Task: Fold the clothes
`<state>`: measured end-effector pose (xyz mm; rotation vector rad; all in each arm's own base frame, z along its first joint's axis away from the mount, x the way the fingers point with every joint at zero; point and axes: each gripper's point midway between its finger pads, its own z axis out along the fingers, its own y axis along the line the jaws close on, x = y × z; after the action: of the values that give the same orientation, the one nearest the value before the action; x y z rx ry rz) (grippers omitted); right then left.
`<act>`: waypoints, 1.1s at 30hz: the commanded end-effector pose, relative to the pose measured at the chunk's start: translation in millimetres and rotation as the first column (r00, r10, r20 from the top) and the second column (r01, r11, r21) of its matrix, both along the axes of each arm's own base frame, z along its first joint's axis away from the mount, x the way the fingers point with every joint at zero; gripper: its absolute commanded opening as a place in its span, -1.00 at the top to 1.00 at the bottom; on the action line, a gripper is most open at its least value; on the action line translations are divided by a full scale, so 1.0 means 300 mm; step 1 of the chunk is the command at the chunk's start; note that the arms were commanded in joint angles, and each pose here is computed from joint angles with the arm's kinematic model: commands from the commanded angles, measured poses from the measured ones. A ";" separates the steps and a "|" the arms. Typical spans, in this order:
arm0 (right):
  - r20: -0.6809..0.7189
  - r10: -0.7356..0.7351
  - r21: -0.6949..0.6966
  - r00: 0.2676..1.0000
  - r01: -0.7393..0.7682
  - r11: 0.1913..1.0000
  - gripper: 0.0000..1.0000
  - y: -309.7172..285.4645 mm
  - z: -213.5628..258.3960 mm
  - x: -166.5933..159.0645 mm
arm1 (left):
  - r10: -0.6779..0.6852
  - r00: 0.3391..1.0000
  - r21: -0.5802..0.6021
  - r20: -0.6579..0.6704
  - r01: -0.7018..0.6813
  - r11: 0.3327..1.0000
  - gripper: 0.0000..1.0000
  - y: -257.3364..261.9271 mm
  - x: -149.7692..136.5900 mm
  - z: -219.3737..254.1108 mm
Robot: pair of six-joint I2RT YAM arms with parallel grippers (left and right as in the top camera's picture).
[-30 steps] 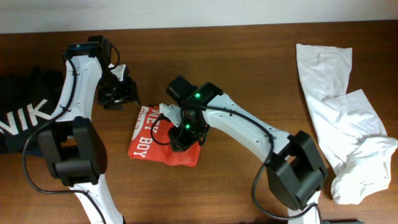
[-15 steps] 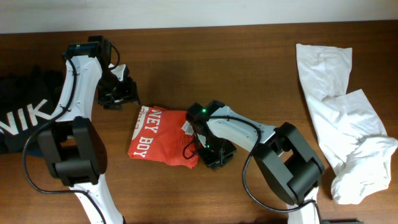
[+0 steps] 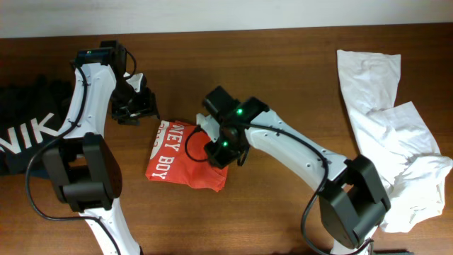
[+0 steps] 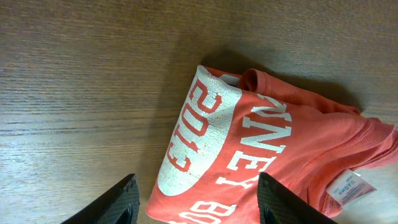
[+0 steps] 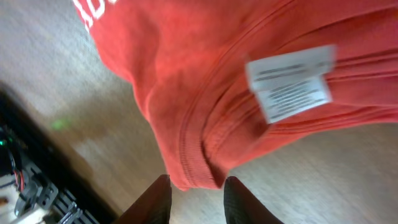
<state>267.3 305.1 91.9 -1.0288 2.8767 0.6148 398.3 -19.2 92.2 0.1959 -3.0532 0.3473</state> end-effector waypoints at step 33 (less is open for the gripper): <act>-0.070 -0.276 -0.182 0.959 0.259 0.948 0.45 -0.195 0.015 -0.039 | -0.127 0.991 0.041 -0.045 0.129 0.991 -0.23 -0.104 -0.084 -0.243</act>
<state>268.0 237.5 104.8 -0.5657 3.0787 0.3549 392.2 -55.6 39.6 0.0272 -3.0712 0.3036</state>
